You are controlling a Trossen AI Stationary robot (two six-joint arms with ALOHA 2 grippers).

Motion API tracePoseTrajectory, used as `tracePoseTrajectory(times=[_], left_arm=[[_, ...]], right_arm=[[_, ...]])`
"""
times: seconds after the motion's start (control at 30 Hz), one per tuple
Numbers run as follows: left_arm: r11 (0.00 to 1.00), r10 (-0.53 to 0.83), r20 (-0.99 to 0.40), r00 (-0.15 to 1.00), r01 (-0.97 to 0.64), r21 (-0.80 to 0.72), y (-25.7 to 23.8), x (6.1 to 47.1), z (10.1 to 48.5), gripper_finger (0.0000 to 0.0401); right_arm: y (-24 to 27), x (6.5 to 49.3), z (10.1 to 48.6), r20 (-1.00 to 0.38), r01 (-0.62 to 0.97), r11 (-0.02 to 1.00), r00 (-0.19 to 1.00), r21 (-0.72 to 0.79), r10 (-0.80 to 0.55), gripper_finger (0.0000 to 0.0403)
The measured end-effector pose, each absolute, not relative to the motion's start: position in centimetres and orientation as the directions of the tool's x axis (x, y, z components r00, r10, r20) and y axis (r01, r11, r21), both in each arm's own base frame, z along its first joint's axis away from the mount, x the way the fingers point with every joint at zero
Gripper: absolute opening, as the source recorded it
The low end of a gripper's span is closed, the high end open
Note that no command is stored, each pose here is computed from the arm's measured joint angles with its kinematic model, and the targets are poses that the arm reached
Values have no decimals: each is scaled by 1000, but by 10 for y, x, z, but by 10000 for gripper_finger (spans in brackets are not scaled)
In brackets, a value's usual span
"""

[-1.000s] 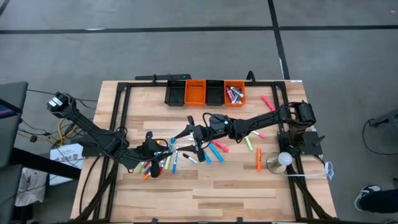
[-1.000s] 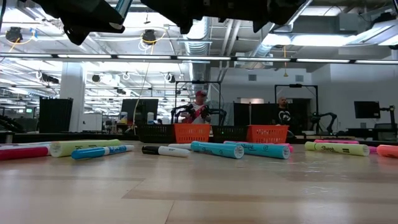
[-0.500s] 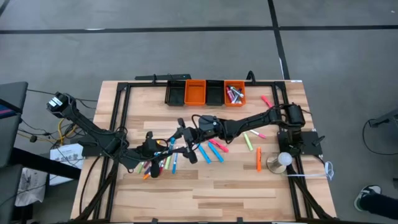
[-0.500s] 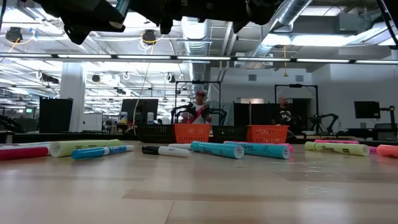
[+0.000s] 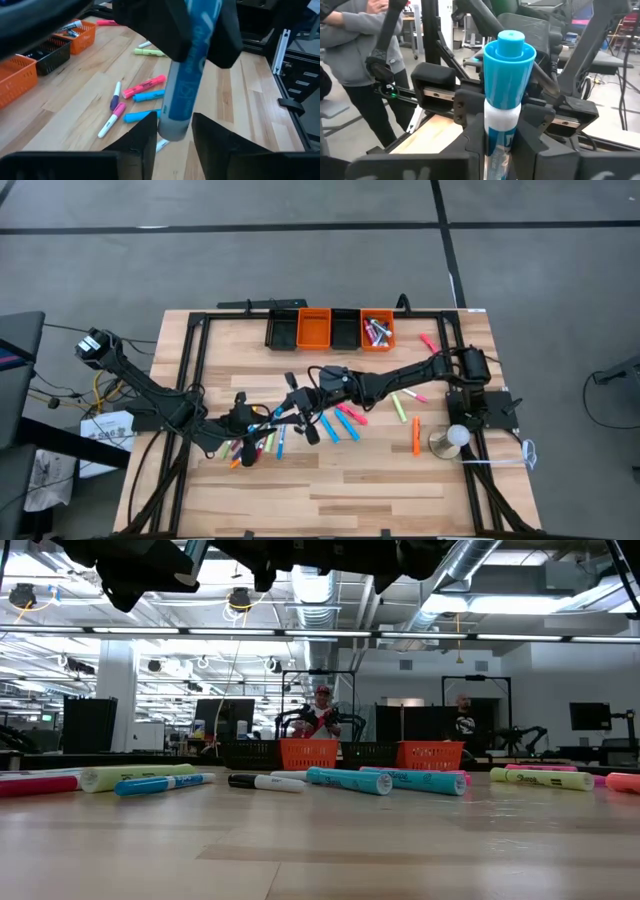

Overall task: Pick & Place Markers
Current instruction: Put the light blue marker pen into the right orange bin

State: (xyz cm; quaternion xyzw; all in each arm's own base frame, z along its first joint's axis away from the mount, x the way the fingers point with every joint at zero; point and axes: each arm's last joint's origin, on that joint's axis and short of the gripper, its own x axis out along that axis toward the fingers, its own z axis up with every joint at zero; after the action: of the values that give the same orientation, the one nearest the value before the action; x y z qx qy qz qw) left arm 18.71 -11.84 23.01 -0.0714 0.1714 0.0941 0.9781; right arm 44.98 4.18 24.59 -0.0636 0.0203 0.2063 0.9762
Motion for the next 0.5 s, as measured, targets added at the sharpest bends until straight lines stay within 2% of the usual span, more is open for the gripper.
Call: tracePoseTrajectory(times=[0.5], left_arm=[[973, 160, -349, 924, -207, -101, -118, 187, 230, 259]], right_arm=[[29, 442, 258, -107, -382, 918, 922, -102, 372, 49]])
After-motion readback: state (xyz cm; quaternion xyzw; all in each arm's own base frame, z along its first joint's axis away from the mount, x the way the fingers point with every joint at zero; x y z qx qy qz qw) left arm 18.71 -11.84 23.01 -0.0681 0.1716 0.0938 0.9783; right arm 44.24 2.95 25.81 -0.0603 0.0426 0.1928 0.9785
